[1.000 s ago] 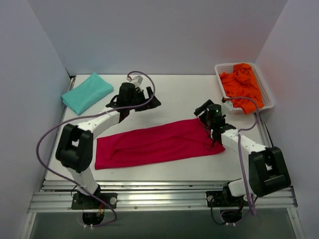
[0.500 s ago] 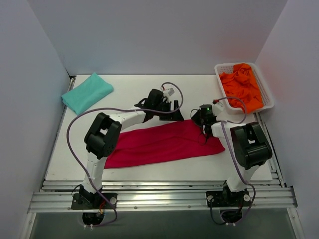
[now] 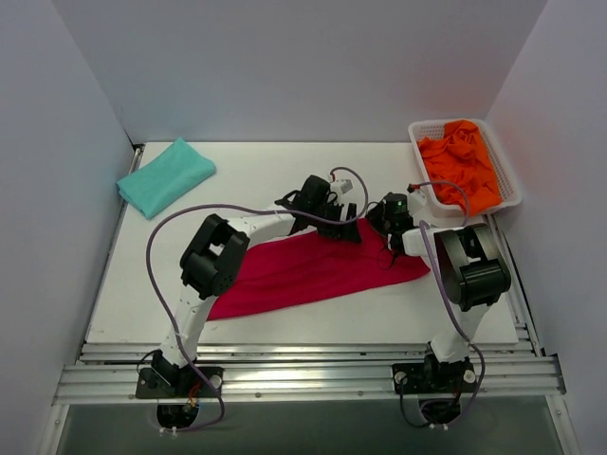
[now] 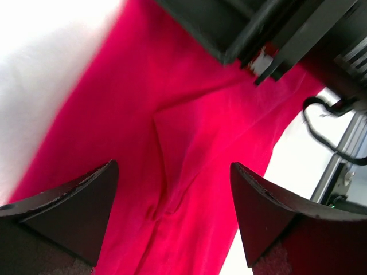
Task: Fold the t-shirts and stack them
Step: Rotate the tshirt 90 degrees
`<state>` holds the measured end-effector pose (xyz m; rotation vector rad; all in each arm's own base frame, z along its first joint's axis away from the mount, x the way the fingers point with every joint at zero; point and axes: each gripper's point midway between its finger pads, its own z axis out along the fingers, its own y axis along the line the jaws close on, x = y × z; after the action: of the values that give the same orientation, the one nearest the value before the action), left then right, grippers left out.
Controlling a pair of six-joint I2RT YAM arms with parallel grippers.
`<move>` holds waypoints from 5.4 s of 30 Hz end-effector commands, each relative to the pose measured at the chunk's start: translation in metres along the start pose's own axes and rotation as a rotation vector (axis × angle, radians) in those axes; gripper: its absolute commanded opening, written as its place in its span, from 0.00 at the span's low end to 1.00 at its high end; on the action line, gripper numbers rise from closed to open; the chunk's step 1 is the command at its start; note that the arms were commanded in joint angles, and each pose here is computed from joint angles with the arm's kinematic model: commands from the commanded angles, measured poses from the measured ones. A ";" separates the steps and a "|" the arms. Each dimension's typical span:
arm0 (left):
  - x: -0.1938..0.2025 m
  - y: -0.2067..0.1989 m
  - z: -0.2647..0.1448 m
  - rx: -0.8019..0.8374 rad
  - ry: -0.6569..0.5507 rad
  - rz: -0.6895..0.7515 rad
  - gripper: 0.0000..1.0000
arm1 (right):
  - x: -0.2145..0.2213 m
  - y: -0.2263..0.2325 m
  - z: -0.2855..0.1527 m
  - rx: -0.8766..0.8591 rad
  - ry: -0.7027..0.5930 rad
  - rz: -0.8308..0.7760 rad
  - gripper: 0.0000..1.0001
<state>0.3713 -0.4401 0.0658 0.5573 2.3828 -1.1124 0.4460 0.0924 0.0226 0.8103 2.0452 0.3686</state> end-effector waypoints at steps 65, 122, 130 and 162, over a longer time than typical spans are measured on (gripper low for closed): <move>-0.002 -0.016 0.003 -0.395 -0.093 0.331 0.05 | 0.041 -0.026 0.023 0.045 0.131 -0.028 0.31; -0.036 -0.050 -0.020 -0.117 -0.324 0.241 0.81 | 0.053 -0.035 0.032 0.056 0.170 -0.036 0.28; -0.026 -0.049 -0.009 -0.103 -0.294 0.221 0.72 | 0.051 -0.037 0.031 0.064 0.166 -0.039 0.28; -0.020 -0.019 0.005 -0.254 -0.283 0.220 0.67 | 0.050 -0.040 0.029 0.066 0.167 -0.035 0.28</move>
<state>0.3765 -0.4434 0.0720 0.5166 2.1486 -0.6721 0.4795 0.1153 0.0191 0.7497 2.0088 0.5326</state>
